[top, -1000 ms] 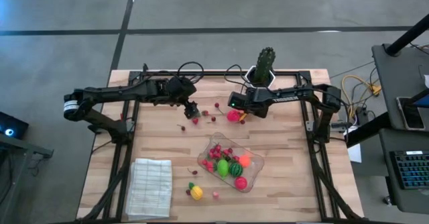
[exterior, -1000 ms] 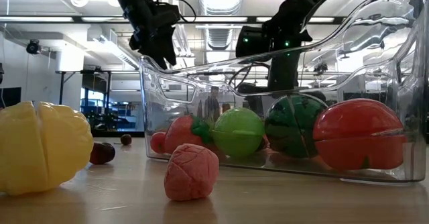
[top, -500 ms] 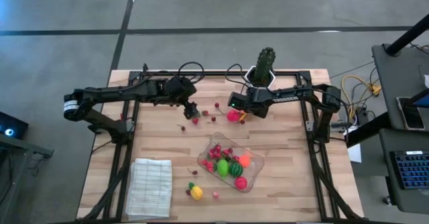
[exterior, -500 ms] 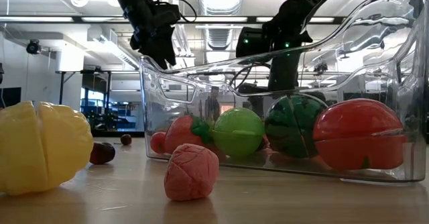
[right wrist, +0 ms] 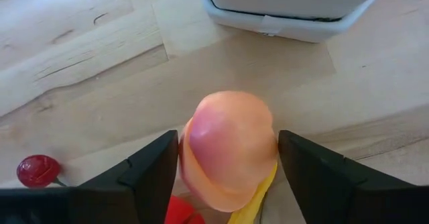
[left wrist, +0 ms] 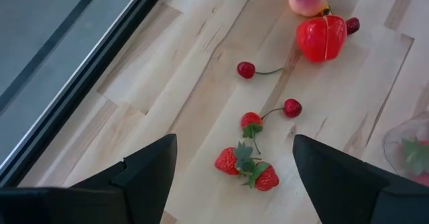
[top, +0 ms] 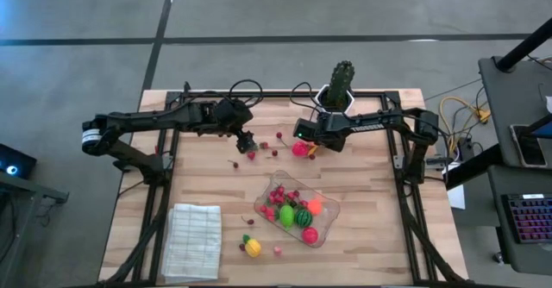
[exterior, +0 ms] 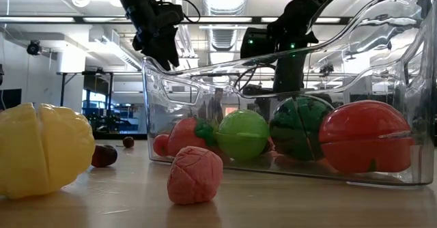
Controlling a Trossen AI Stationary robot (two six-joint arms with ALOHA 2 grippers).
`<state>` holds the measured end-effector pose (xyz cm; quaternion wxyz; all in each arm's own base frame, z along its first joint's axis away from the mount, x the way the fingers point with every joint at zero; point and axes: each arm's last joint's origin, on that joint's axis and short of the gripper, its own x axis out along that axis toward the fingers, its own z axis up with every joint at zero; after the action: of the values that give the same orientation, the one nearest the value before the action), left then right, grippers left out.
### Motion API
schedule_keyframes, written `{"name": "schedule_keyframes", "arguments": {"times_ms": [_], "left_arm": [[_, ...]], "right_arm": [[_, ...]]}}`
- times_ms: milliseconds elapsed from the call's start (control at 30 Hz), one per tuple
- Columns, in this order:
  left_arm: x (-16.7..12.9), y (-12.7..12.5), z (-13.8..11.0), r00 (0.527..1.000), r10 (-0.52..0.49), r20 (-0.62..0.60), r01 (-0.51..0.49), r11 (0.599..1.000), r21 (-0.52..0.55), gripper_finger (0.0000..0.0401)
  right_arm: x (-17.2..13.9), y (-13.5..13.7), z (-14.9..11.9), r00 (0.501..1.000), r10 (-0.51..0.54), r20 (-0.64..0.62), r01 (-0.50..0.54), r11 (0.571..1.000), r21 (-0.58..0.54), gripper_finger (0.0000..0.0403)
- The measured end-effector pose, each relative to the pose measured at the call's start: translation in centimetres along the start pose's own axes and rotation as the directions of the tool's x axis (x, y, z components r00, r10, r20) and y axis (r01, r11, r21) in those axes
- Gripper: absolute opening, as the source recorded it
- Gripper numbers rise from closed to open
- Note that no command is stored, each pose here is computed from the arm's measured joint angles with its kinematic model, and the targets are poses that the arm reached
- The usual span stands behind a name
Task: Pick and placing Produce into tupperware
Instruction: Put the pink peach into the transparent bin
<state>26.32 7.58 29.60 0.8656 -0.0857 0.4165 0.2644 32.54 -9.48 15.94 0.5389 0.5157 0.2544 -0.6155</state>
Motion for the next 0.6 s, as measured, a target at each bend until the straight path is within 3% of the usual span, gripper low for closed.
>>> {"name": "schedule_keyframes", "arguments": {"times_ms": [600], "left_arm": [[0.0,0.0,0.0,1.000,0.001,0.001,-0.001,1.000,-0.001,0.0283]], "right_arm": [[-2.4,-0.2,-1.8,0.998,0.062,0.017,-0.062,0.998,0.015,0.0226]]}}
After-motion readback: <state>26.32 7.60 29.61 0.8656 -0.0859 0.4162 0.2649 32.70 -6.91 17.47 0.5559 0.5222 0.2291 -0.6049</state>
